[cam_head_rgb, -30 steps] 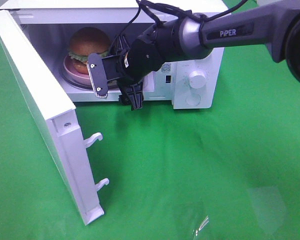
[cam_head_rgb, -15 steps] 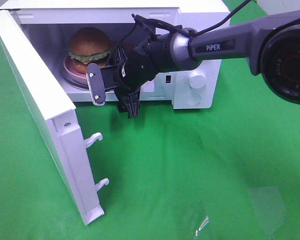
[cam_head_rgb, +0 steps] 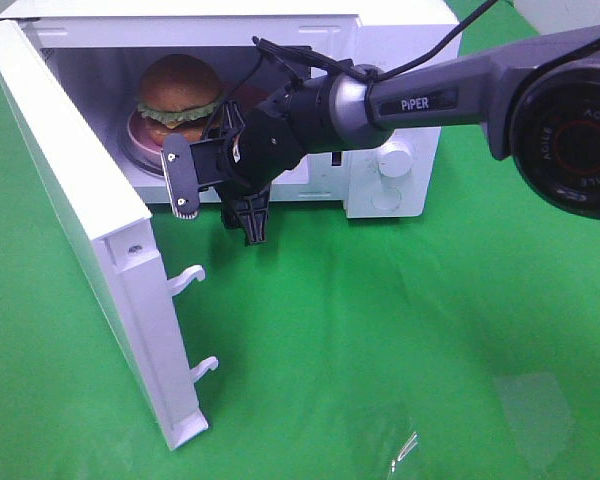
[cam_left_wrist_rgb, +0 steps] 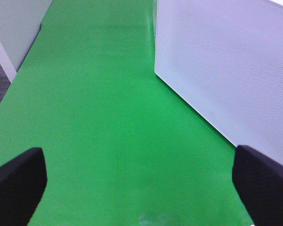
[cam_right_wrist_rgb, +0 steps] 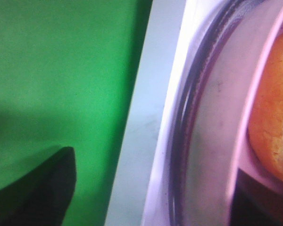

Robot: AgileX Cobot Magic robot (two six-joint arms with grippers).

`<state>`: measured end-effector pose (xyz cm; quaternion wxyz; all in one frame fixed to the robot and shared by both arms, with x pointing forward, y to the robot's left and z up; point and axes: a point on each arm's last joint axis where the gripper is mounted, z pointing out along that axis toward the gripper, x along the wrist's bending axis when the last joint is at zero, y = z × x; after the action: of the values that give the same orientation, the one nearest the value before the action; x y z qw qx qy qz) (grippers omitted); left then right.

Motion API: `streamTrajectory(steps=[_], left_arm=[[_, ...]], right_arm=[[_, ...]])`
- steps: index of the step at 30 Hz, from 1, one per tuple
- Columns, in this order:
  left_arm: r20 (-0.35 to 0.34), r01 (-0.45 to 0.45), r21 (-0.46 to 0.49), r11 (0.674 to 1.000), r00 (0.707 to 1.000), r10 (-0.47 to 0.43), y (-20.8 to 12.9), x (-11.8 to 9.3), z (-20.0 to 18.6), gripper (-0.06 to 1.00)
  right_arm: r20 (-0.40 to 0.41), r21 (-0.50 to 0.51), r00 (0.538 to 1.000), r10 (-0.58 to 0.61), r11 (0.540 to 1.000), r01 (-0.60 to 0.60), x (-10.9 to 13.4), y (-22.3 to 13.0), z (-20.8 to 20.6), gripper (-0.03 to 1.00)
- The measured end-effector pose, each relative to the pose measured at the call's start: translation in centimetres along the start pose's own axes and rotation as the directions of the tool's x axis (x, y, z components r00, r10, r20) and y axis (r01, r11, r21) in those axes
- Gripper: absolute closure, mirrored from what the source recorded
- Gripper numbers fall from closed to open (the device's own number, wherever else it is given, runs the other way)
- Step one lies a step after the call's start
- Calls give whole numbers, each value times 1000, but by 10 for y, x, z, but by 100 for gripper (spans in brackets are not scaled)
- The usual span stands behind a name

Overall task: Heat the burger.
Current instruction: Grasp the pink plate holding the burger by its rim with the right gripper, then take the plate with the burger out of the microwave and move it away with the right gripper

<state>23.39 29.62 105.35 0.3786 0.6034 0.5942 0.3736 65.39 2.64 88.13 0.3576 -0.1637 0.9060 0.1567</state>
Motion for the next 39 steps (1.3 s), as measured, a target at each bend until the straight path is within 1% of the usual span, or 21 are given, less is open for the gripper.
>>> streamTrajectory(steps=[1,2,4,5,6,7,8,9,10,13,15,18,22,23,27,30,33,37,39], left_arm=[[0,0,0,1000,1000,0,0,0,0,-5],[0,0,0,1000,1000,0,0,0,0,-5],[0,0,0,1000,1000,0,0,0,0,-5],[0,0,0,1000,1000,0,0,0,0,-5],[0,0,0,1000,1000,0,0,0,0,-5],[0,0,0,1000,1000,0,0,0,0,-5],[0,0,0,1000,1000,0,0,0,0,-5],[0,0,0,1000,1000,0,0,0,0,-5],[0,0,0,1000,1000,0,0,0,0,-5],[0,0,0,1000,1000,0,0,0,0,-5],[0,0,0,1000,1000,0,0,0,0,-5],[0,0,0,1000,1000,0,0,0,0,-5],[0,0,0,1000,1000,0,0,0,0,-5],[0,0,0,1000,1000,0,0,0,0,-5],[0,0,0,1000,1000,0,0,0,0,-5],[0,0,0,1000,1000,0,0,0,0,-5],[0,0,0,1000,1000,0,0,0,0,-5],[0,0,0,1000,1000,0,0,0,0,-5],[0,0,0,1000,1000,0,0,0,0,-5]], right_arm=[[4,-3,1000,2,1000,-2,-1,0,0,33],[4,-3,1000,2,1000,-2,-1,0,0,33],[12,-7,1000,3,1000,-3,-2,1,0,48],[12,-7,1000,3,1000,-3,-2,1,0,48],[16,-8,1000,4,1000,-4,-3,1,-1,60],[16,-8,1000,4,1000,-4,-3,1,-1,60],[15,-6,1000,8,1000,-8,-6,2,-5,74],[15,-6,1000,8,1000,-8,-6,2,-5,74],[9,-1,1000,10,1000,-10,-8,2,-8,84],[-3,6,1000,11,1000,-11,-8,2,-10,84],[-31,16,999,29,999,-29,-10,2,-15,84],[-41,21,999,22,1000,-22,-10,2,-17,84],[-61,22,998,4,1000,-3,-12,3,-22,84],[-80,24,997,-5,1000,7,-14,3,-27,84],[-112,25,993,-28,999,31,-16,4,-37,84],[-135,26,989,-62,997,66,-12,2,-44,84],[-138,25,988,-71,997,76,-10,2,-45,84],[-142,17,984,-112,993,115,-4,0,-51,84],[-123,6,981,-148,989,150,4,-3,-58,84]])
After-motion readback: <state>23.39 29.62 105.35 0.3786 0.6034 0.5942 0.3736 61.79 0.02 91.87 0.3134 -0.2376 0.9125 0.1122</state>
